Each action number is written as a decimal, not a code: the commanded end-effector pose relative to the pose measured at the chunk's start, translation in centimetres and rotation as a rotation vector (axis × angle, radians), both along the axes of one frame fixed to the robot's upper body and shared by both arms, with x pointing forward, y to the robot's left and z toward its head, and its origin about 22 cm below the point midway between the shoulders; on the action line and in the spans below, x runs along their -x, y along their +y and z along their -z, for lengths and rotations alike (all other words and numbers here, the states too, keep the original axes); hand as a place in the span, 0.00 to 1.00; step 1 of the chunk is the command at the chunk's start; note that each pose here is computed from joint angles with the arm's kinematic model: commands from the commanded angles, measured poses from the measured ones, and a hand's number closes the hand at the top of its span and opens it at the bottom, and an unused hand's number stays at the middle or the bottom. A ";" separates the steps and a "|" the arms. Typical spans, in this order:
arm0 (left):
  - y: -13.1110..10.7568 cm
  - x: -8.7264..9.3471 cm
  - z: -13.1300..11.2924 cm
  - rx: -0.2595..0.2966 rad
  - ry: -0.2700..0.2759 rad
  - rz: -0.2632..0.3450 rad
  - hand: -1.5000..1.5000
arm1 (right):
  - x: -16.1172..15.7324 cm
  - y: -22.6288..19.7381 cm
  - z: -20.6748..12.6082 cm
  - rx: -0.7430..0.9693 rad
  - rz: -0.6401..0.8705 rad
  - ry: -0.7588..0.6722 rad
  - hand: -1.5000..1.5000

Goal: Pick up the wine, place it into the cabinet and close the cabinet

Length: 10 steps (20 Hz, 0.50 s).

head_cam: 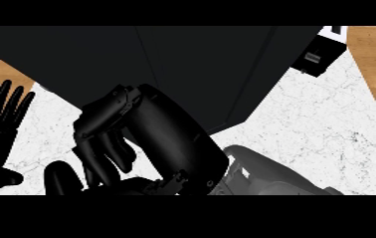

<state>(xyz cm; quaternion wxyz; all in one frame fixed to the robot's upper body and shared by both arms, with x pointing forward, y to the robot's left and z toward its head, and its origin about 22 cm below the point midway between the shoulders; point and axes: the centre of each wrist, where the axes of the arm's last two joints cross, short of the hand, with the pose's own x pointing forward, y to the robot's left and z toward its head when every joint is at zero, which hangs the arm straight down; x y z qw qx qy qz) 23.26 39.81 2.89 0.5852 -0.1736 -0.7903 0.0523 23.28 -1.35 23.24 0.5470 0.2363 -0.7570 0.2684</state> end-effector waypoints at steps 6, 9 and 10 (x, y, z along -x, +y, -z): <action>1.1 -0.2 -0.9 0.007 0.009 -0.020 0.00 | -6.8 1.2 0.4 -0.079 0.061 0.110 1.00; 1.9 0.3 -0.1 -0.006 -0.004 -0.026 0.00 | -8.1 -1.4 1.6 -0.067 0.071 0.143 1.00; 1.4 0.3 -0.3 -0.009 -0.006 -0.041 0.00 | -9.0 0.1 2.6 -0.074 0.107 0.153 1.00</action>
